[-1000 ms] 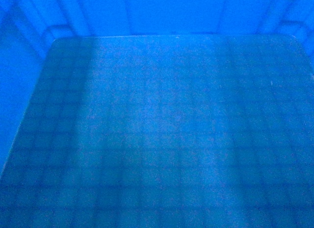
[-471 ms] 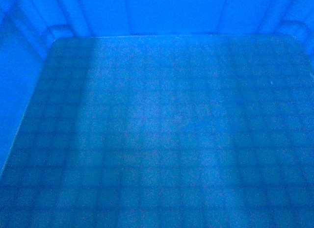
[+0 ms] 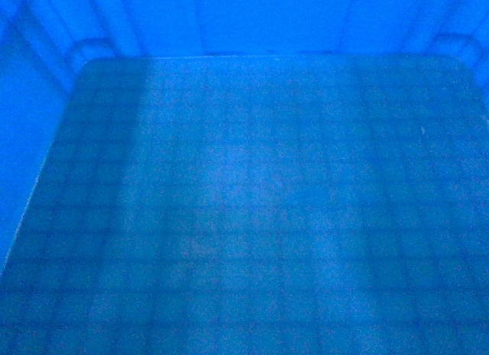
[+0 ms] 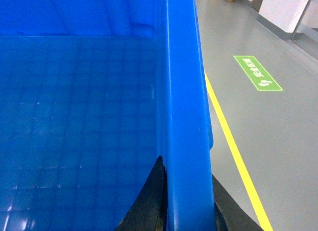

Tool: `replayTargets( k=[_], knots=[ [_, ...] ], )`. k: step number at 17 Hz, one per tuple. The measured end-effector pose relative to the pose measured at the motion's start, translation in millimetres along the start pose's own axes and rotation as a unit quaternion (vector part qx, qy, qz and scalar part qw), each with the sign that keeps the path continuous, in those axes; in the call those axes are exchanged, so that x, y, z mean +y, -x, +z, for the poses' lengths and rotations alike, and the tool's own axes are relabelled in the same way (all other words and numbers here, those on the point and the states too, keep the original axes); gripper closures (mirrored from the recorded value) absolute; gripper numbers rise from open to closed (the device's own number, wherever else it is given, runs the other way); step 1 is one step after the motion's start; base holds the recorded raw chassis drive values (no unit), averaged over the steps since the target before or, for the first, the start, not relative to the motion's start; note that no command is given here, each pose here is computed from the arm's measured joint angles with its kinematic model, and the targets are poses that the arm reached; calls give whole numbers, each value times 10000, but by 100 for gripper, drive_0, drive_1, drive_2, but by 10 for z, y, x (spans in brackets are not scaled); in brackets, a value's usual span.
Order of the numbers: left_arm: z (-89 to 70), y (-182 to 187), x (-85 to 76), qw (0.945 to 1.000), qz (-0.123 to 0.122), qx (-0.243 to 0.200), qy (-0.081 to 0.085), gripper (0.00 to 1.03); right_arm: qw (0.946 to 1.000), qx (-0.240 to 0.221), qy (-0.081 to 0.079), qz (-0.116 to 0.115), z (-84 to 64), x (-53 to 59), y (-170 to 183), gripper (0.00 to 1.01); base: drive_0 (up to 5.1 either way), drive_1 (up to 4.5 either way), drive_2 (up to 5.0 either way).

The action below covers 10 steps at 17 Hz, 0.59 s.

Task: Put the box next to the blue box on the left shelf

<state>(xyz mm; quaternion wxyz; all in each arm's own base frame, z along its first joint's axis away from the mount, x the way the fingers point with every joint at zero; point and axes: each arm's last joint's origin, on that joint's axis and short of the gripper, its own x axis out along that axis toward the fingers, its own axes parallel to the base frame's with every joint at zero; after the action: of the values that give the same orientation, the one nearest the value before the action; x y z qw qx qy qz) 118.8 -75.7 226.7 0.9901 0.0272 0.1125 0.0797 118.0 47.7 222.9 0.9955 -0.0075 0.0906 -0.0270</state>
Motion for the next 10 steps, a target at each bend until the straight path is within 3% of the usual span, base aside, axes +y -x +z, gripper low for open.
replayTargets(
  k=[10],
  knots=[
    [-1, 2, 2, 10000, 2, 0, -6, 88, 10000, 2, 1, 7, -1, 1, -1, 91, 10, 413, -393]
  ],
)
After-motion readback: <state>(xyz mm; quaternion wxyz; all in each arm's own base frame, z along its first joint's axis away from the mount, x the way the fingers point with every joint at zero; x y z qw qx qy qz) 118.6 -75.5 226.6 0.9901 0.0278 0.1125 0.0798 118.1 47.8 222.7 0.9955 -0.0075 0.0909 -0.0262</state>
